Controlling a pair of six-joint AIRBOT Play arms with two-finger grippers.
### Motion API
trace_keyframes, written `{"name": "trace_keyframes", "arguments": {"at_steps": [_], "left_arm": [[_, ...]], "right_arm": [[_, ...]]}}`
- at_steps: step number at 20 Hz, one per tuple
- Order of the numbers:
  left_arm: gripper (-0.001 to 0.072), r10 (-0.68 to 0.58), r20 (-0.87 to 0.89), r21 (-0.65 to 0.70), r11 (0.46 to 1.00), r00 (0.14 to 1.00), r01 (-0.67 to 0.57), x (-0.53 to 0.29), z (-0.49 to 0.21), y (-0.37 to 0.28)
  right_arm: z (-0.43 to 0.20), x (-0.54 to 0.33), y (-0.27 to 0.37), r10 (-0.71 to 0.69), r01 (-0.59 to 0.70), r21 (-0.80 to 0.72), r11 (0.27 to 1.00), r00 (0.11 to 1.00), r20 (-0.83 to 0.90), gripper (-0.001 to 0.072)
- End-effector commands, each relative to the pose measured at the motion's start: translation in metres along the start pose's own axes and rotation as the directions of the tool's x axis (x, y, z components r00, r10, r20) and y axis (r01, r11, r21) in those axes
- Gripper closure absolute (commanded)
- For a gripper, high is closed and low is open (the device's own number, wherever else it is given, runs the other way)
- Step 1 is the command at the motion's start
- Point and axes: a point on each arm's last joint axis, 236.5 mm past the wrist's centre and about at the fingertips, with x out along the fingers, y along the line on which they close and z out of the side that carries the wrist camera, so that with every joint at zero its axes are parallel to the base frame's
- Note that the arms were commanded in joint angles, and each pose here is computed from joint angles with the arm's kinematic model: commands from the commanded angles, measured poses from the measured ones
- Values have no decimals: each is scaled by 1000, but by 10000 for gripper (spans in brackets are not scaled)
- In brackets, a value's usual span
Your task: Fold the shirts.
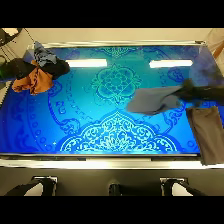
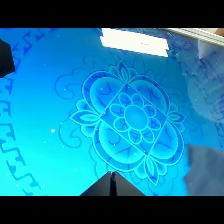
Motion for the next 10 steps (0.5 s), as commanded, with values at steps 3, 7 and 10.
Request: {"name": "trace_keyframes", "arguments": {"at_steps": [3, 7, 10], "left_arm": [[678, 2, -4, 0, 1000, 1000, -2, 2, -1, 1], [678, 2, -4, 1, 1000, 1000, -2, 1, -1, 1], [678, 2, -4, 0, 1000, 1000, -2, 2, -1, 1]], "right_arm": [[73, -116, -79, -174, 145, 134, 980, 956, 235, 659], [80, -146, -119, -230, 166, 232, 958, 932, 282, 659], [71, -170, -151, -272, 182, 314, 932, 922, 274, 659]]}}
